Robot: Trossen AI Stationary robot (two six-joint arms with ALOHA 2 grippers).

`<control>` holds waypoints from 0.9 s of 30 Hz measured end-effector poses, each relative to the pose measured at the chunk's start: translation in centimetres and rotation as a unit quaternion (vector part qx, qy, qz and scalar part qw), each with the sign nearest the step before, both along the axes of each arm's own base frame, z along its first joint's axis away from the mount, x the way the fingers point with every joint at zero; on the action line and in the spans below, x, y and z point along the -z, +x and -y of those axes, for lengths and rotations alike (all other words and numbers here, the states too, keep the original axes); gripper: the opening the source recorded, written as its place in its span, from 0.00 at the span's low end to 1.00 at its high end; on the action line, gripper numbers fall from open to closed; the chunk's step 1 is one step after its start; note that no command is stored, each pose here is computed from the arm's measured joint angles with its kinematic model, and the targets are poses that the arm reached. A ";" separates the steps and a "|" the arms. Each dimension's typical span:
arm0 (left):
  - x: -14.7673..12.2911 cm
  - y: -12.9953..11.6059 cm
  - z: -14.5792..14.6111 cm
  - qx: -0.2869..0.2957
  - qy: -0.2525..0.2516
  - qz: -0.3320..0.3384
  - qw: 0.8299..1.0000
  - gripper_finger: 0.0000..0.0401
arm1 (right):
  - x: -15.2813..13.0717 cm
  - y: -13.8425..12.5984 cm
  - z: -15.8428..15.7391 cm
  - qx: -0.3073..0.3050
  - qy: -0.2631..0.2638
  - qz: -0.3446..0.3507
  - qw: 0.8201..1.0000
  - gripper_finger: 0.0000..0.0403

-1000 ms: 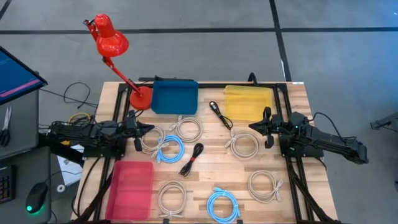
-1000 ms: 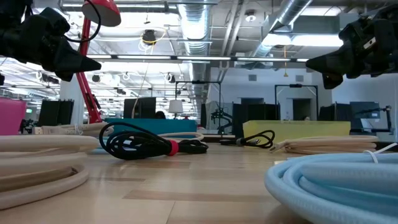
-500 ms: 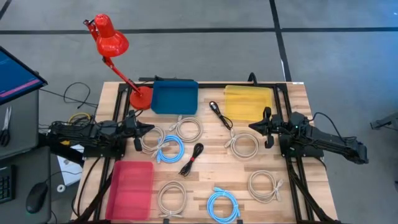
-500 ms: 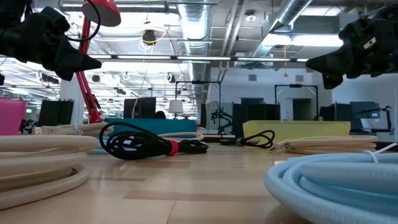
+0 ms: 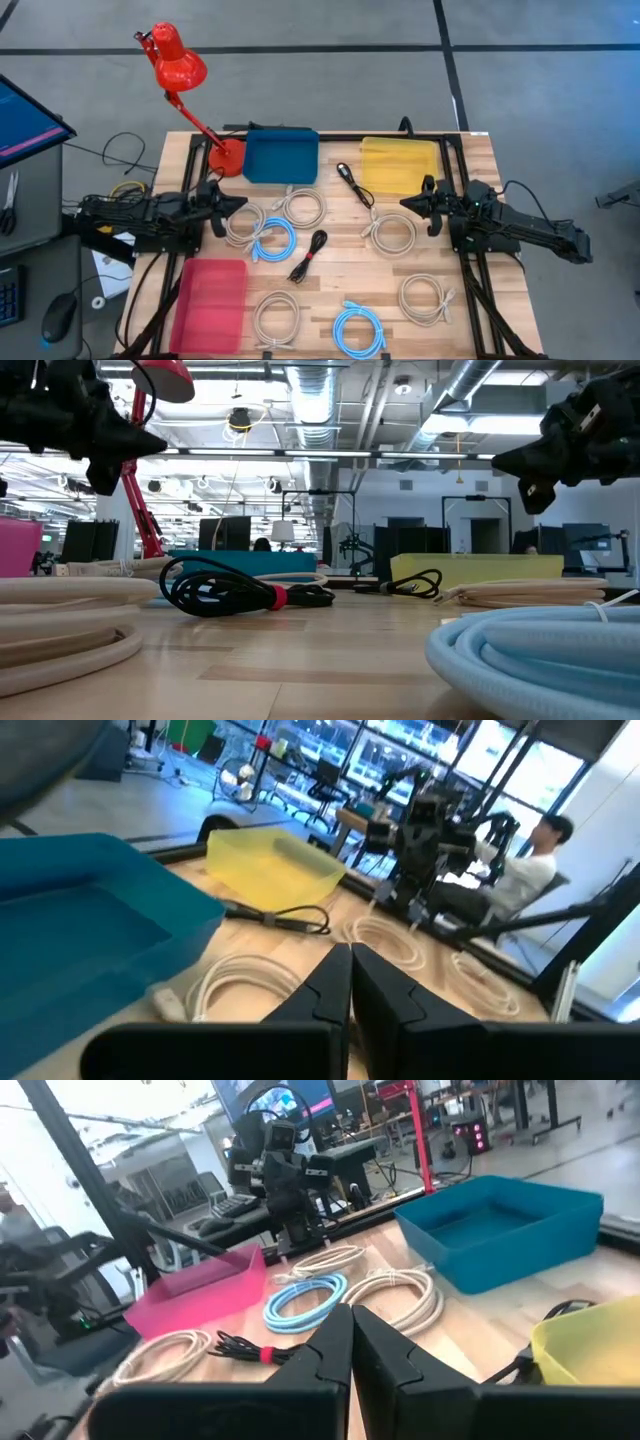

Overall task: Pick & Place USB Port
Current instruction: Put the black charger cable into the yellow bin

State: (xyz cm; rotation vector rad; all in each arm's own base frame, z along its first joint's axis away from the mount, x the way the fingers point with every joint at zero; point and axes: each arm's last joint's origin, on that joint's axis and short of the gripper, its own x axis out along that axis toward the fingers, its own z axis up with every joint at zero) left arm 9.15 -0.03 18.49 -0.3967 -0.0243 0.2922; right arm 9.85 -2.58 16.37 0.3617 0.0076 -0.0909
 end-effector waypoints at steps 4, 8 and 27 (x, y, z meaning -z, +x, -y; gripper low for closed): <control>-0.5 0.0 0.0 0.000 -0.022 0.031 0.999 0.03 | 0.0 0.0 0.0 0.001 0.027 0.002 1.000 0.00; -0.7 0.0 0.0 0.000 -0.077 0.059 0.995 0.03 | 0.0 0.0 0.0 0.001 0.036 0.003 0.999 0.00; -2.5 -0.2 0.0 -0.001 -0.054 0.107 0.993 0.03 | -3.0 -0.5 0.0 0.019 0.112 0.045 0.992 0.00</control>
